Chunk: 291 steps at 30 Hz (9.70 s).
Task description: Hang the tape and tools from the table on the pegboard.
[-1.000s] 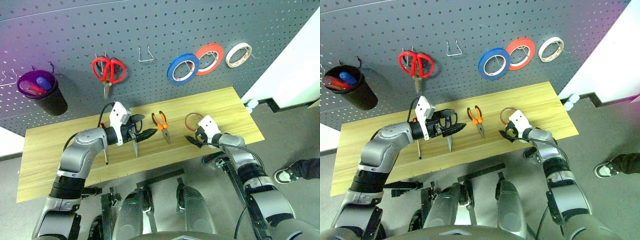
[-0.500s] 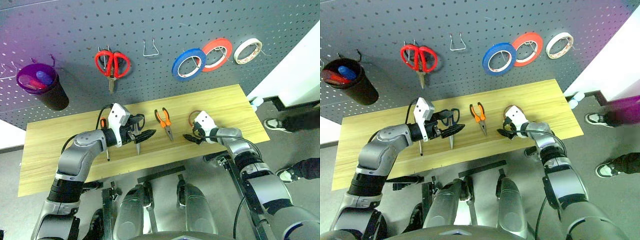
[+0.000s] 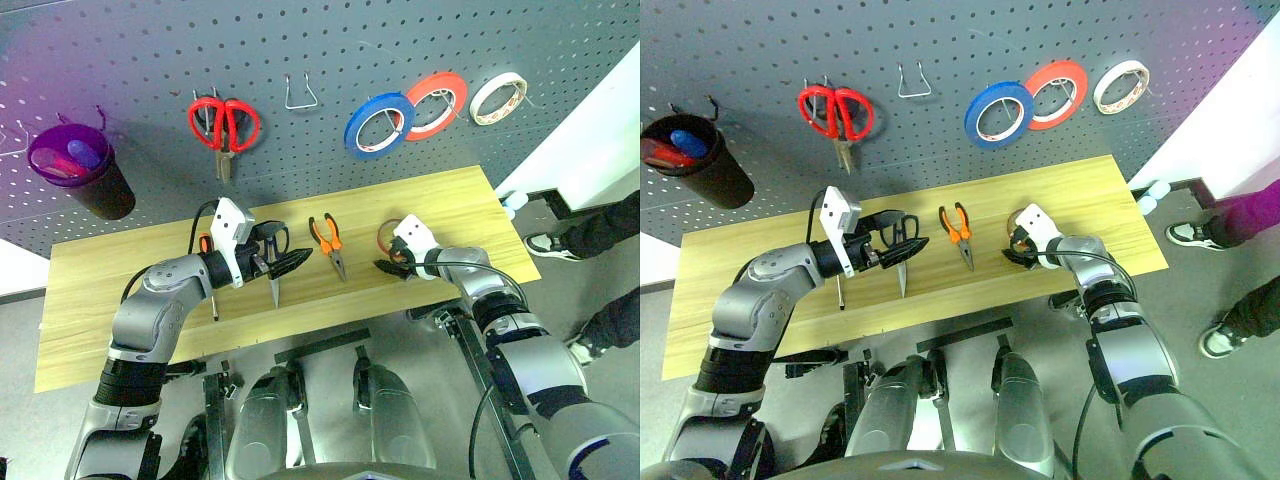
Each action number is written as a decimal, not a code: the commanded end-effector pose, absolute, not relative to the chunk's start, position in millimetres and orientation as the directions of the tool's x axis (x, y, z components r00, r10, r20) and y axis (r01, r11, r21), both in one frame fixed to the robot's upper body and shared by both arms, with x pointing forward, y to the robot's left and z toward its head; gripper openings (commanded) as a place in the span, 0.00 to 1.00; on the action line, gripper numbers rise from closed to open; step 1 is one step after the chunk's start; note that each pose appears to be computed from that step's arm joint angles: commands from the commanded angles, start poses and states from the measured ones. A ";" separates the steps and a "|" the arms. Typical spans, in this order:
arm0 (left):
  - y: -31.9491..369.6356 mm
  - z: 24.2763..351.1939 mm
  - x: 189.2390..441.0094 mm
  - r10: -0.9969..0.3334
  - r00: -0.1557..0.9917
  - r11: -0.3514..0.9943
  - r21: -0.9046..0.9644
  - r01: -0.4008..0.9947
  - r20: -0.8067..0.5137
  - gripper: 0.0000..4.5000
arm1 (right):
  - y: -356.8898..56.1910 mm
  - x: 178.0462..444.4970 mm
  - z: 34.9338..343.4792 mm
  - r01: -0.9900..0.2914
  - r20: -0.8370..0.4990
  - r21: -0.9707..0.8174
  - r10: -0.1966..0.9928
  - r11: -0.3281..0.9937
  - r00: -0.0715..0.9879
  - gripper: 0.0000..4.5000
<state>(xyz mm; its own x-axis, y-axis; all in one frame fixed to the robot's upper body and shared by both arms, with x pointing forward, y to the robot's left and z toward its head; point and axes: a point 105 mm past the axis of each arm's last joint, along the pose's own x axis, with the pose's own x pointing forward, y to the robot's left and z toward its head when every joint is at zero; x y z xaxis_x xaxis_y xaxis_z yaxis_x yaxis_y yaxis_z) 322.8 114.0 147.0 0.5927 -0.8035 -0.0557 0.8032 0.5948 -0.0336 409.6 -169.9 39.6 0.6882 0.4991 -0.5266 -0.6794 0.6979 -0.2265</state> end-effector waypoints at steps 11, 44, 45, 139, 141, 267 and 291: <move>113.5 166.6 317.1 -0.809 0.587 0.587 0.031 0.809 0.005 1.00 | -175.7 408.3 36.2 -0.664 -0.532 -0.203 0.488 0.720 0.692 0.01; 100.0 189.9 318.5 -0.840 0.531 0.539 0.058 0.840 0.111 1.00 | -196.4 381.3 117.7 -0.523 -0.024 -0.052 0.522 0.851 0.853 0.01; 99.0 190.6 318.9 -0.842 0.527 0.535 0.058 0.843 0.114 1.00 | -198.6 381.6 119.7 -0.513 -0.011 -0.051 0.513 0.857 0.858 0.01; 113.6 219.0 284.5 -0.810 0.564 0.574 0.016 0.819 0.160 1.00 | -173.7 400.2 165.9 -0.617 0.267 -0.142 0.630 0.774 0.729 0.98; 116.7 216.5 287.1 -0.800 0.579 0.589 0.021 0.808 0.159 1.00 | -169.9 393.7 162.6 -0.639 0.254 -0.116 0.645 0.760 0.721 0.98; 155.7 197.0 258.5 -0.675 0.734 0.736 0.010 0.677 0.072 1.00 | -26.6 416.7 96.7 -0.522 -0.200 0.212 0.559 0.827 0.805 0.46; 161.3 203.6 274.9 -0.670 0.735 0.742 0.042 0.670 0.109 1.00 | -56.2 376.3 146.8 -0.717 0.100 0.214 0.715 0.664 0.692 0.46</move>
<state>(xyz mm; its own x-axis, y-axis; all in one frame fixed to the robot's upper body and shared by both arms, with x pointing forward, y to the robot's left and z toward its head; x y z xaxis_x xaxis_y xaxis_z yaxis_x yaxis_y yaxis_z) 276.2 163.3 197.0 0.7454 -0.6619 0.0786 0.6633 0.7483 0.0108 379.1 -54.9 120.3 0.7045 0.7097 -0.0053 -0.6877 0.6845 0.2418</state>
